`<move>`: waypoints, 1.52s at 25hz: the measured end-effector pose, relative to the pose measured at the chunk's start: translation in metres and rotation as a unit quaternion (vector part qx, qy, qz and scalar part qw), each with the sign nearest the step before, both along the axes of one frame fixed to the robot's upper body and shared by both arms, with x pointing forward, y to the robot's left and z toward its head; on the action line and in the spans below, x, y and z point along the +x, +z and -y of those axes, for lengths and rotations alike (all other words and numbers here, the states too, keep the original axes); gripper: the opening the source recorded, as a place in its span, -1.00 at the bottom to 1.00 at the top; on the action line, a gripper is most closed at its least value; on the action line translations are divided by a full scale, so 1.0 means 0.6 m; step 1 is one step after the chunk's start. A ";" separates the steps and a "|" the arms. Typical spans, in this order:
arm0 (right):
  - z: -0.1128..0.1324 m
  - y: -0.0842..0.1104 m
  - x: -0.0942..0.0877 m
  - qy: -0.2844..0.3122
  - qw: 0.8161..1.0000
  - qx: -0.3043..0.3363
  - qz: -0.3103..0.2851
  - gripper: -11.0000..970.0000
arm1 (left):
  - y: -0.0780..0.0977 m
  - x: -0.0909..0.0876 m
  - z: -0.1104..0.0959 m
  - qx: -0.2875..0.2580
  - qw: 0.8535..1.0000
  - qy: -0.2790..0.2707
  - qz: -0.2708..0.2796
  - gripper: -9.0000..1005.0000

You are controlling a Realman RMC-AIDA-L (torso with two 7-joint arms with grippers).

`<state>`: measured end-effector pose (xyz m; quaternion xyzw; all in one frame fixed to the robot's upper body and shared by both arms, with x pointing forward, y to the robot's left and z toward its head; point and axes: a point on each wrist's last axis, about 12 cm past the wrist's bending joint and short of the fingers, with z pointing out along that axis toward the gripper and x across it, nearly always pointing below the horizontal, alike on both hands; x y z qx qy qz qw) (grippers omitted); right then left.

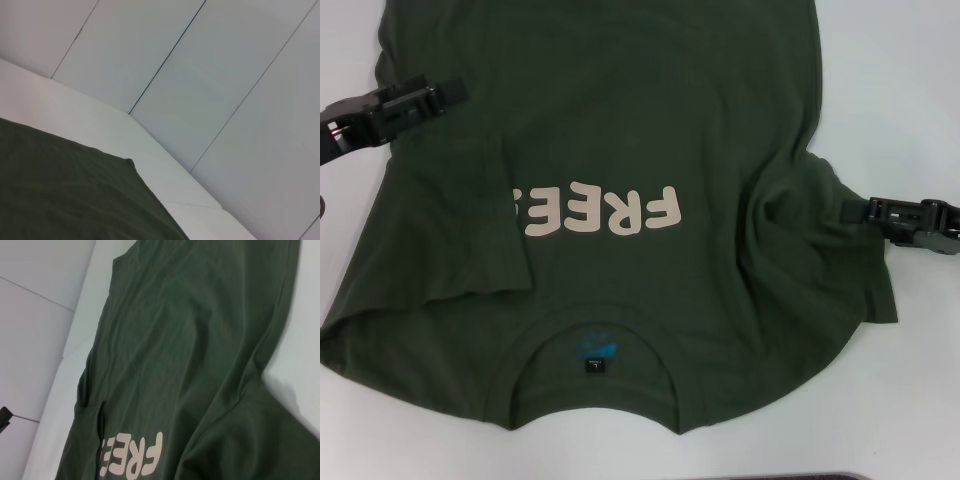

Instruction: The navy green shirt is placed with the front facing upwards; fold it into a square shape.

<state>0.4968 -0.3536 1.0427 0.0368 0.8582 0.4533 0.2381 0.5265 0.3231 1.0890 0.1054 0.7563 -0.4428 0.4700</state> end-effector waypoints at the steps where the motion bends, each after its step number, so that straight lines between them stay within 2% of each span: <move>1: -0.001 -0.001 0.000 0.000 1.000 0.000 0.000 0.91 | 0.000 0.000 0.000 0.001 1.000 0.000 0.000 0.80; 16: 0.020 0.006 -0.016 -0.003 1.000 0.009 -0.005 0.90 | -0.004 0.001 0.001 0.008 1.000 -0.002 -0.006 0.80; 38: 0.010 0.003 -0.007 -0.003 1.000 0.007 -0.008 0.81 | -0.008 0.007 0.003 0.019 1.000 0.005 -0.011 0.80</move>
